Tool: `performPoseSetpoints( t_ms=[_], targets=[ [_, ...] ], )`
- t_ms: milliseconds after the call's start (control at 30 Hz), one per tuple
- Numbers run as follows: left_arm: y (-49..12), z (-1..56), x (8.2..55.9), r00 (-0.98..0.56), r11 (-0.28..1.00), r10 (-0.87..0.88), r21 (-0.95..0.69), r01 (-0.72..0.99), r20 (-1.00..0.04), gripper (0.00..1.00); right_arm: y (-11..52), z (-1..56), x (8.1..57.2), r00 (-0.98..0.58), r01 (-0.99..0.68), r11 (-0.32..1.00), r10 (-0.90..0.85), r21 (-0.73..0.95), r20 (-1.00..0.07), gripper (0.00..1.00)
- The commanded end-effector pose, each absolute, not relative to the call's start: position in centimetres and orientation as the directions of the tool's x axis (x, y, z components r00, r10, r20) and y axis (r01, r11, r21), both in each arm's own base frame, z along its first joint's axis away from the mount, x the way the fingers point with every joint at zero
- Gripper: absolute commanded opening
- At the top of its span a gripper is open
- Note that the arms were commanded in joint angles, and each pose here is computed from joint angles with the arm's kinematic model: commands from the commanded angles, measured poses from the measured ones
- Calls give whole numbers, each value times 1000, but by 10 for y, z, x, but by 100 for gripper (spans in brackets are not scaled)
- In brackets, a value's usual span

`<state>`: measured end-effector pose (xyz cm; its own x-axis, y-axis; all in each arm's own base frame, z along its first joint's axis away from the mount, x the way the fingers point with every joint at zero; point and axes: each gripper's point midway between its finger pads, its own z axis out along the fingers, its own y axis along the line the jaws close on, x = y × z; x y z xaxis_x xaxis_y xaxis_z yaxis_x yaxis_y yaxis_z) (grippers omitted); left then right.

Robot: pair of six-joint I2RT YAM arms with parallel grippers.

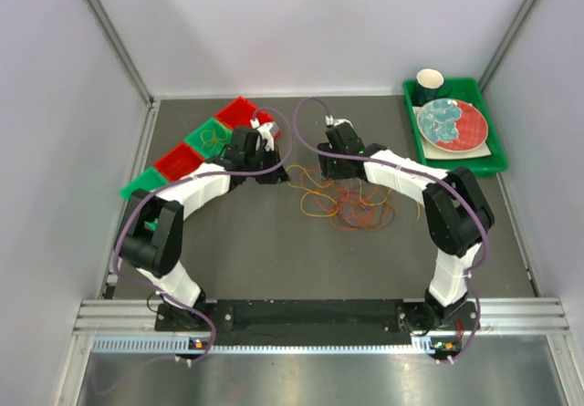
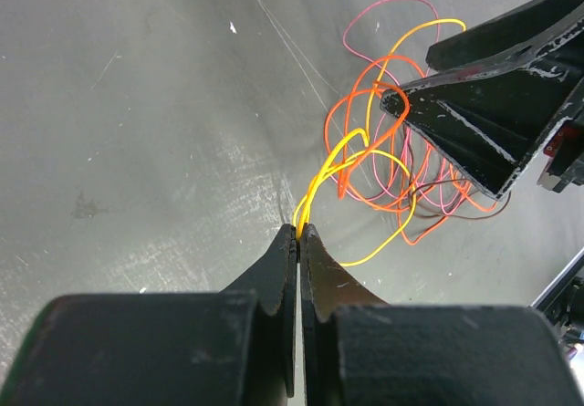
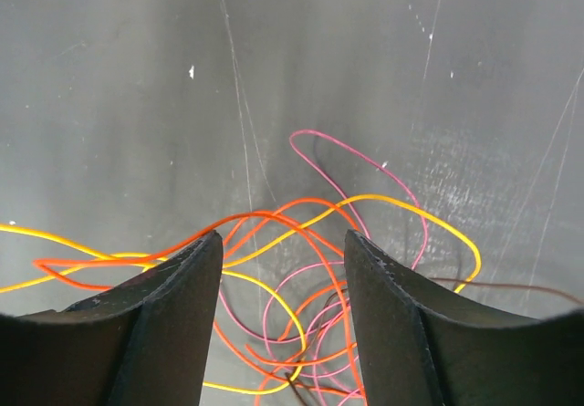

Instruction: Untangle the cables

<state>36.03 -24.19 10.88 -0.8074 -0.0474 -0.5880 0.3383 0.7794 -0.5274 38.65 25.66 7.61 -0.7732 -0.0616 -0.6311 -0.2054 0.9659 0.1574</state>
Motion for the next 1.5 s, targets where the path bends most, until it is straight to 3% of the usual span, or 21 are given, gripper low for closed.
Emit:
performPoseSetpoints(
  t_ms=[0,233,400,533,633,733,933,1067,1267,1467],
  targets=[
    [-245,119,366,-791,768,-57,-533,355,-609,0,273,91,398,-705,-311,939,-125,146,-698,55],
    [-246,114,363,-807,767,-55,-543,342,-588,0,283,82,418,-669,-318,938,-117,140,-734,51],
    [-248,114,361,-811,756,-66,-560,339,-581,0,287,74,426,-669,-315,940,-120,134,-733,37],
    [-250,116,363,-810,752,-69,-564,341,-582,0,290,75,426,-665,-314,937,-103,152,-740,36],
    [-250,120,363,-807,748,-70,-565,347,-587,0,289,77,428,-663,-292,944,-82,157,-744,23],
    [-249,123,363,-803,750,-72,-563,348,-592,0,286,78,431,-664,-259,953,-58,157,-745,1],
    [-239,132,366,-787,763,-85,-548,343,-611,0,267,97,428,-642,-178,974,-5,142,-767,0],
    [-213,139,373,-776,775,-145,-558,296,-613,0,235,143,416,-581,-97,979,91,180,-809,0],
    [-131,172,402,-669,770,-403,-627,122,-625,0,168,192,392,-523,37,964,244,264,-817,0],
    [-81,202,417,-546,762,-519,-645,53,-658,0,138,272,374,-395,35,962,262,271,-880,0]
  ],
)
